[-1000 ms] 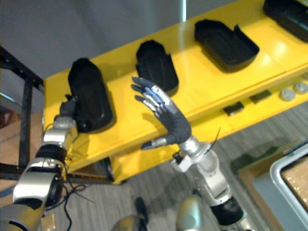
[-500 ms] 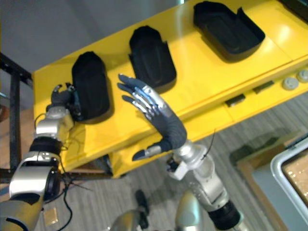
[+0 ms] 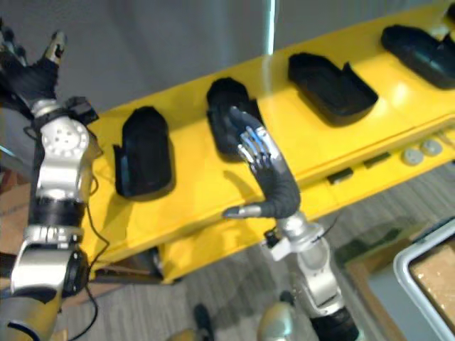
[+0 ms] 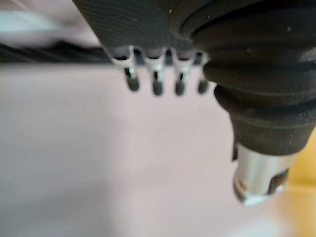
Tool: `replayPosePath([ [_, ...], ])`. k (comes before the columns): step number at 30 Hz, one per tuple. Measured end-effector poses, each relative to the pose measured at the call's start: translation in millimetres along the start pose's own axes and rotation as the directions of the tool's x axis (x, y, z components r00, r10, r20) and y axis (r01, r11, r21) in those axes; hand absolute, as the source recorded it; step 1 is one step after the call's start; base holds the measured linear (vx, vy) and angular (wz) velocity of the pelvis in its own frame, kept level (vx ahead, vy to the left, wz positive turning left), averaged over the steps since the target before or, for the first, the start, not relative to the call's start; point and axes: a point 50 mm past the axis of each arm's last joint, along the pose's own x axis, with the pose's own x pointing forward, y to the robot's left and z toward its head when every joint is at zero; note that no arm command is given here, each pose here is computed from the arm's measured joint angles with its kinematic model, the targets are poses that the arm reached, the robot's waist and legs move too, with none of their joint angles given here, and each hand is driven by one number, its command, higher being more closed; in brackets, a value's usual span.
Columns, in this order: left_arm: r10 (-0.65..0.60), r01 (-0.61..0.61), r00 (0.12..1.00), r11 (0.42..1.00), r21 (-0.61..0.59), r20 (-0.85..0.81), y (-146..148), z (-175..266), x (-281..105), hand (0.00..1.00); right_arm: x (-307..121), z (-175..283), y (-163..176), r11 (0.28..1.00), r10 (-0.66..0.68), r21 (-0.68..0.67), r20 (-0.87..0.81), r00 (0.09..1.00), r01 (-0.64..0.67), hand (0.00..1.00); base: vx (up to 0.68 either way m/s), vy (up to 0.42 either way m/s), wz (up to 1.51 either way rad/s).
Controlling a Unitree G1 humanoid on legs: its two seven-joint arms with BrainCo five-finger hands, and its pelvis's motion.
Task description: Walk over and take plastic housings, then place them on the shelf
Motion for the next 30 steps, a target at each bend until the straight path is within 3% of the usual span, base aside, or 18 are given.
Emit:
replayPosePath([
  [2, -0.049, 0.05, 0.999, 0.995, -0.083, 0.007, 9, 12, -41, 0.0, 0, -1, -3, 0.998, -0.035, -0.043, -0.008, 0.999, 0.035, 0.0, 0.05, -0.023, 0.27],
  [5, -0.14, 0.128, 0.983, 0.986, -0.106, -0.118, 32, 11, -102, 0.0, -1, 0, -12, 0.991, -0.099, -0.087, -0.006, 0.995, 0.098, 0.0, 0.0, -0.033, 0.58],
  [9, -0.138, 0.103, 0.932, 0.987, -0.122, -0.335, 68, 0, -159, 0.0, -13, -4, -14, 0.985, -0.15, -0.095, -0.048, 0.987, 0.145, 0.0, -0.08, -0.007, 0.41],
  [12, -0.103, 0.076, 0.924, 0.993, -0.085, -0.369, 78, 1, -175, 0.0, -21, -9, -8, 0.982, -0.178, -0.074, -0.081, 0.981, 0.172, 0.0, -0.07, 0.01, 0.24],
  [21, -0.033, -0.014, 0.789, 0.997, -0.072, -0.614, 84, -25, -245, 0.0, -70, -36, -6, 0.875, -0.461, -0.284, -0.236, 0.856, 0.393, 0.0, 0.02, 0.002, 0.06],
  [25, 0.224, -0.12, 0.737, 0.972, 0.203, -0.638, 115, -42, -266, 0.0, -101, -27, -20, 0.673, -0.679, -0.507, -0.136, 0.721, 0.538, 0.0, 0.0, -0.009, -0.03],
  [27, 0.425, -0.177, 0.639, 0.893, 0.415, -0.641, 152, -52, -289, 0.0, -132, -15, -39, 0.432, -0.825, -0.663, -0.017, 0.565, 0.612, 0.0, 0.0, -0.027, -0.21],
  [28, 0.469, -0.182, 0.614, 0.867, 0.464, -0.635, 162, -52, -295, 0.0, -142, -12, -45, 0.356, -0.858, -0.696, 0.02, 0.513, 0.623, 0.0, 0.01, -0.028, -0.26],
  [30, 0.606, -0.203, 0.524, 0.771, 0.603, -0.598, 193, -50, -315, 0.0, -192, 6, -63, 0.033, -0.945, -0.787, 0.176, 0.275, 0.616, 0.0, 0.02, -0.035, -0.14],
])
